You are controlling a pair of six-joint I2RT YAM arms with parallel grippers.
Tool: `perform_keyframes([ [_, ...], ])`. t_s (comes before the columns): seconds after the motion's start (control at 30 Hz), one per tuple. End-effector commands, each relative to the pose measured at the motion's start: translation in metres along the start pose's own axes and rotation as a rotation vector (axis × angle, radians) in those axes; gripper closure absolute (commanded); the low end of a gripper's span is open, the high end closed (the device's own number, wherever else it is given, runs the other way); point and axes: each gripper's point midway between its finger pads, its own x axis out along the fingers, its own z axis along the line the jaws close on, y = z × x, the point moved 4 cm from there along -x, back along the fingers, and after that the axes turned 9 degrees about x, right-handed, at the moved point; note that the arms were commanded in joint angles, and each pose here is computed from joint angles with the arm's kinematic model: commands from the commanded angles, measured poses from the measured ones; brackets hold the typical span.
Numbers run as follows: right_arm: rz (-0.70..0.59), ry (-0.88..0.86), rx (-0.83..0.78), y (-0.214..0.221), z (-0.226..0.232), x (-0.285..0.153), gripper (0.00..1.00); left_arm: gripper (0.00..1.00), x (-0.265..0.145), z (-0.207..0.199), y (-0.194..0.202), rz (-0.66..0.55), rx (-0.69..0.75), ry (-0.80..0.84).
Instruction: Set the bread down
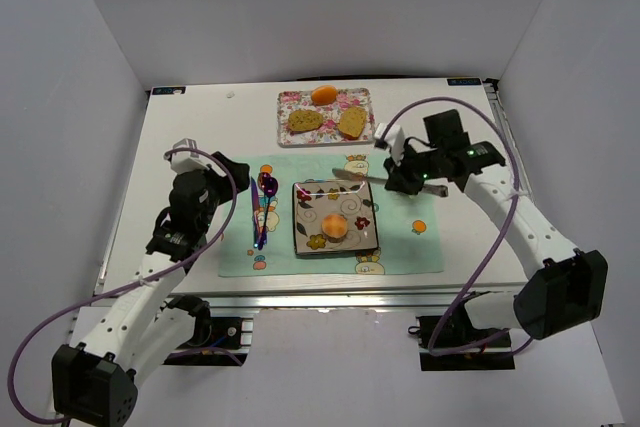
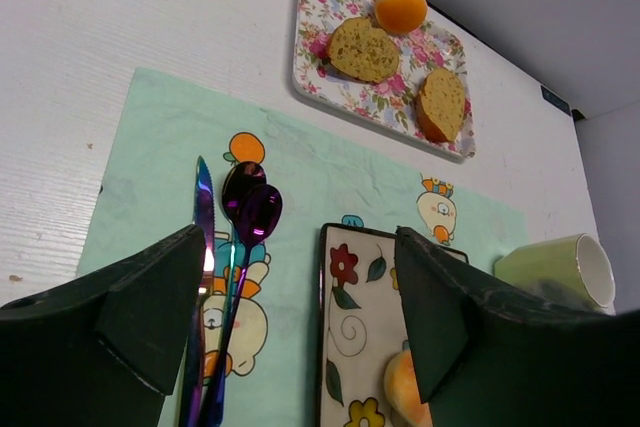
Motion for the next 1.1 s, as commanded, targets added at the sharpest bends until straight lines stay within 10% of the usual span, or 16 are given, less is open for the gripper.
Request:
perform_keyframes([
  [0.0, -0.165, 0.183, 0.125, -0.033, -0.045, -0.026, 0.87, 0.2, 0.001, -0.008, -0.01, -0.022, -0.013, 0.033],
  [0.17, -0.246, 0.471, 0.471, -0.002, -0.124, -0.078, 1.0, 0.46, 0.002, -0.01, -0.007, -0.016, -0.015, 0.054],
  [0.27, -0.221, 0.63, 0.659, 0.039, -0.153, -0.093, 1.0, 0.84, 0.004, -0.009, -0.004, -0.009, -0.024, 0.052],
  [0.33, -0.209, 0.697, 0.767, 0.073, -0.162, -0.085, 1.0, 0.88, 0.005, -0.009, -0.001, 0.002, -0.024, 0.054],
  [0.57, -0.208, 0.991, 0.901, 0.163, -0.188, -0.046, 0.95, 0.63, 0.011, -0.012, -0.006, 0.009, 0.003, 0.048],
  [0.73, -0.126, 0.98, 0.872, 0.192, -0.195, -0.029, 0.75, 0.12, 0.011, -0.008, -0.007, 0.007, 0.013, 0.018],
  [1.07, -0.04, 0.883, 0.824, 0.188, -0.208, -0.035, 0.11, 0.02, 0.003, -0.006, -0.012, -0.007, 0.006, 0.01],
])
